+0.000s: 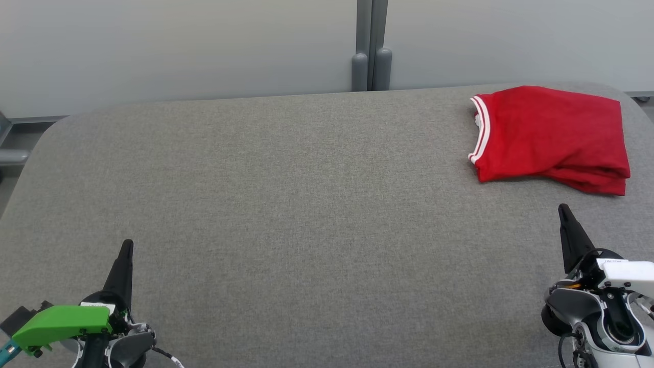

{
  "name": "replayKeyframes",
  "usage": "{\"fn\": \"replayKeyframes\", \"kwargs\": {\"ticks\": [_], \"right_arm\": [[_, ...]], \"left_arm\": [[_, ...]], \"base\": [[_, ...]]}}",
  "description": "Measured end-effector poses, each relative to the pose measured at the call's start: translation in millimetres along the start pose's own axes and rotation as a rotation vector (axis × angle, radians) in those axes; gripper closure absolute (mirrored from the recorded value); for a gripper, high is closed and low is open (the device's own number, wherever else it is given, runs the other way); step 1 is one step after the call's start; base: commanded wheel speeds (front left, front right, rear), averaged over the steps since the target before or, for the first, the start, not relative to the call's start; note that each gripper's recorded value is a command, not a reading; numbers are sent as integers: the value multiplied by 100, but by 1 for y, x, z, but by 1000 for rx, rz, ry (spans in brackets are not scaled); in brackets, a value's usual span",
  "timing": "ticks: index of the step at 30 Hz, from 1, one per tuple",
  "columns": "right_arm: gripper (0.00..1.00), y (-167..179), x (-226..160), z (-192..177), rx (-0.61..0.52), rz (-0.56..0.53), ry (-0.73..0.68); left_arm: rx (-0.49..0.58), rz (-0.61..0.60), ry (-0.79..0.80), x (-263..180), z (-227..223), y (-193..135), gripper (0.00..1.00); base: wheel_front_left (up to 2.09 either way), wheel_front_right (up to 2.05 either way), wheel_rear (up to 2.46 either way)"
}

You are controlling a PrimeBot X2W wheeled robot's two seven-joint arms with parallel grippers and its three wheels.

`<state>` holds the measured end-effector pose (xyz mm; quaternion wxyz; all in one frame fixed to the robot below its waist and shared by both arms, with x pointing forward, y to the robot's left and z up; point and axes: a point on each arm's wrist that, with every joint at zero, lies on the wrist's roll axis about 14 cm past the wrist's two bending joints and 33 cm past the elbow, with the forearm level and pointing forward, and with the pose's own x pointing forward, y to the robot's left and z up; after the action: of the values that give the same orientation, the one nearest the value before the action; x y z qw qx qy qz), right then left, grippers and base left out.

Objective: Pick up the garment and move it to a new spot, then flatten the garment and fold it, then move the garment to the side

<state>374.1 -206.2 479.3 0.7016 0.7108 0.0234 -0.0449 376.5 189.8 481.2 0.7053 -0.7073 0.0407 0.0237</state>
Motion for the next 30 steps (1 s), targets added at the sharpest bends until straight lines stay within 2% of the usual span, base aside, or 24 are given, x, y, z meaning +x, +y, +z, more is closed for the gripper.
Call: {"fn": "replayKeyframes", "kwargs": {"ticks": [30], "right_arm": [[100,0,0,0,0,1,0]], "left_arm": [[0,-5,0,0,0,-2,100]], "base": [[0,0,0]]}}
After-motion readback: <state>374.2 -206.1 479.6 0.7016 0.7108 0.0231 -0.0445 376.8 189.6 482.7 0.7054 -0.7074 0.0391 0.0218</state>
